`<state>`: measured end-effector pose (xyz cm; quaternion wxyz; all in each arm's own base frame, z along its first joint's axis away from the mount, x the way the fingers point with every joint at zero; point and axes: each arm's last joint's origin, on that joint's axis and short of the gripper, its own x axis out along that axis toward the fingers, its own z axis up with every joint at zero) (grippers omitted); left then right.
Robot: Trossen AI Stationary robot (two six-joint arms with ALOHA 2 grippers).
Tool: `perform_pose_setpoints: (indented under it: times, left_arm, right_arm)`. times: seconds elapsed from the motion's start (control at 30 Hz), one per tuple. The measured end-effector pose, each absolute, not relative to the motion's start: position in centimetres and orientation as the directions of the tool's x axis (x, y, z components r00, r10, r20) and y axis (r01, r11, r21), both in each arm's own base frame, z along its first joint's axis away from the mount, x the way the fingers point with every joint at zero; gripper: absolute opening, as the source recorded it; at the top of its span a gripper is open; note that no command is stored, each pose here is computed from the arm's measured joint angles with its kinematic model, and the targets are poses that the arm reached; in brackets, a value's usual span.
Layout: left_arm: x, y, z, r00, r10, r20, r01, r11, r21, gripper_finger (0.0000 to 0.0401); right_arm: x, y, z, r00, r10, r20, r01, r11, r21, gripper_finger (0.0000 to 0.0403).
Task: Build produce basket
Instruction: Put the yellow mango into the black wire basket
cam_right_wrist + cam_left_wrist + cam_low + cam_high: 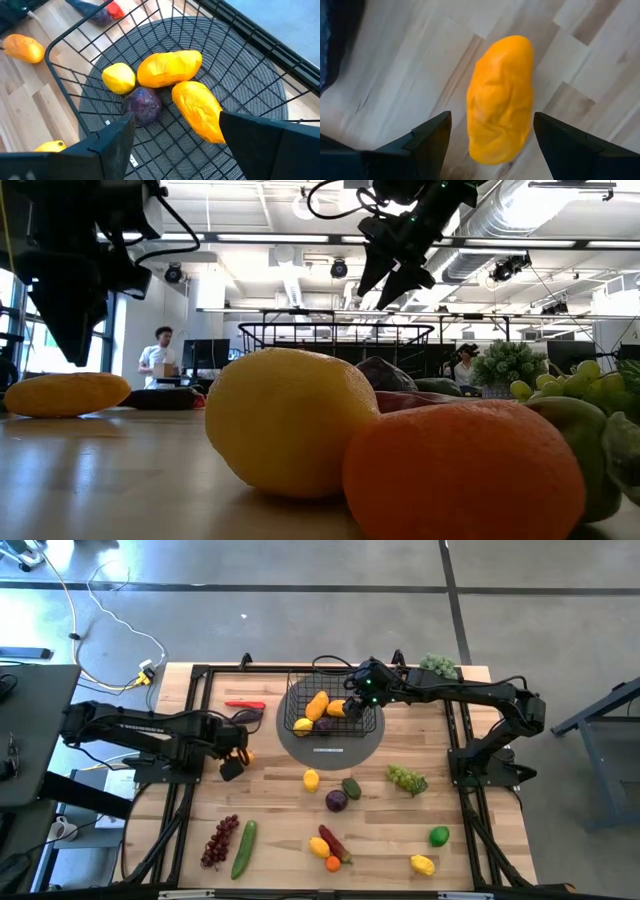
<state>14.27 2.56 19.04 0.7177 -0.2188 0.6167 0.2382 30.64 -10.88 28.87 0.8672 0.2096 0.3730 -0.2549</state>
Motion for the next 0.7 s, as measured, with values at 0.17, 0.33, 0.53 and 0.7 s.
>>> perform_pose_setpoints:
  times: [0.17, 0.33, 0.53, 0.7]
  left_arm:
    - [14.7, 3.0, 18.5, 0.095, 0.062, -0.994, -0.602, 0.799, -0.008, 0.0271]
    - [15.5, 3.3, 17.7, 0.082, 0.05, -0.995, -0.587, 0.81, -0.008, 0.0271]
    - [16.2, 3.4, 16.5, 0.003, 0.027, -1.0, -0.562, 0.827, 0.021, 0.0271]
    - [16.8, 3.6, 15.2, -0.058, 0.011, -0.998, -0.565, 0.824, 0.042, 0.0271]
  right_arm:
    - [30.7, -10.8, 28.9, 0.599, -0.267, -0.755, 0.581, 0.793, 0.181, 0.0271]
    - [30.7, -10.8, 28.9, 0.599, -0.266, -0.755, 0.581, 0.794, 0.181, 0.0271]
    - [30.6, -10.8, 28.8, 0.596, -0.265, -0.758, 0.584, 0.791, 0.182, 0.0271]
    - [30.6, -10.8, 28.8, 0.594, -0.265, -0.76, 0.584, 0.791, 0.181, 0.0271]
